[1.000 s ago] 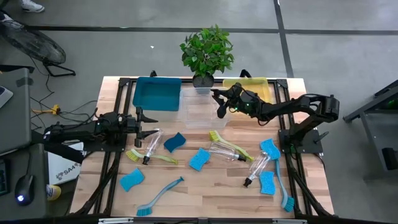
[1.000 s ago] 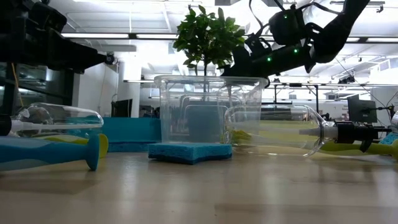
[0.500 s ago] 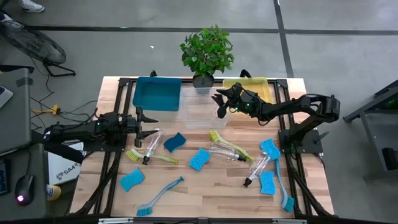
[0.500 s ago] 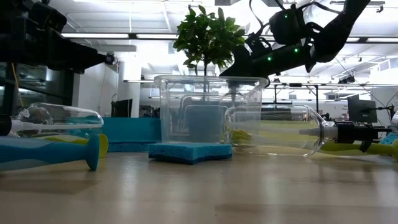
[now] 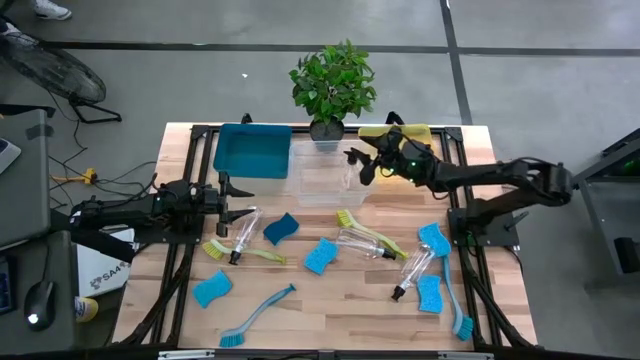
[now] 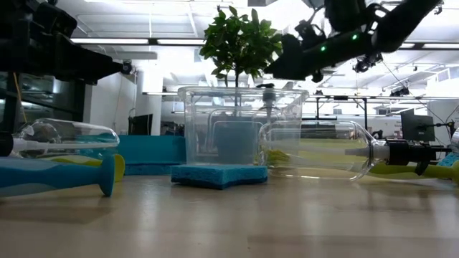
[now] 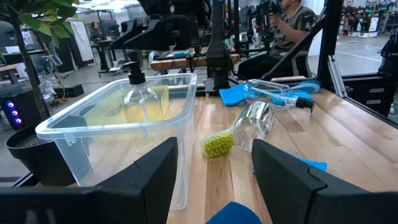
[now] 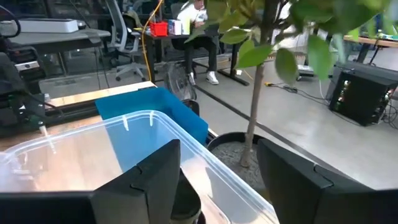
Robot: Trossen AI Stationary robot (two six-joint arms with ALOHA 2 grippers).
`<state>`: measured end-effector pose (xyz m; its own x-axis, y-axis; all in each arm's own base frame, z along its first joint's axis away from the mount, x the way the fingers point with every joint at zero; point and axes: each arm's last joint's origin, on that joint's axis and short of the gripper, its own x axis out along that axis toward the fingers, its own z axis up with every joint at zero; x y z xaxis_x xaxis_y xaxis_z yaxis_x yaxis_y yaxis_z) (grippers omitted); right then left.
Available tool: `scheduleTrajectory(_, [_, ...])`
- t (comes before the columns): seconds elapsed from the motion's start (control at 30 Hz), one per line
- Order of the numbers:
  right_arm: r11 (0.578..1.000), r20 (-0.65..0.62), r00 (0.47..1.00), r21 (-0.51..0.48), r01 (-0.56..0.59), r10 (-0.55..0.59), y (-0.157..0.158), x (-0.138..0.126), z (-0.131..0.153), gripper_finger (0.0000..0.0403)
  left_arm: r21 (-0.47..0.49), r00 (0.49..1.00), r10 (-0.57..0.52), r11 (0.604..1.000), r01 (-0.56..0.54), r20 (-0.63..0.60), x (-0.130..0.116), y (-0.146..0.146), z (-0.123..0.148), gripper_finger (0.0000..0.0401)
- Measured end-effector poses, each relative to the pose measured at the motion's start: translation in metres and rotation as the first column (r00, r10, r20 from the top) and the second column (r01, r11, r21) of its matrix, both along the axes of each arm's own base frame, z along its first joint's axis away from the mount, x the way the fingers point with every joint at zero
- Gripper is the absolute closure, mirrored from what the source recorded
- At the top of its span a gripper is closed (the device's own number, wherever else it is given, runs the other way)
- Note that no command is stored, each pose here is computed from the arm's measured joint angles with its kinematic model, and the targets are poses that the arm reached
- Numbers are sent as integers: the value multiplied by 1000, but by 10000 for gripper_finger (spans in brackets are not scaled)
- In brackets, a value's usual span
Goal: Pick & Place Kitchen Sink Supplies
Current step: Put the right transparent soap dispenser into the transparent bin
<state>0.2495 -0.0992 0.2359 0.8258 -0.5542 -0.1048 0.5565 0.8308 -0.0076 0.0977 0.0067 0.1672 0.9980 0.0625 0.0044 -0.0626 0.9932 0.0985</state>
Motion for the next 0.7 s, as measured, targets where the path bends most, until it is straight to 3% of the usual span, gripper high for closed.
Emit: scheduleTrajectory(0.7, [989,-68,988,55,-135,138,49,-51,37,196,0,1000,0,1000,0,0,0,0,0,200])
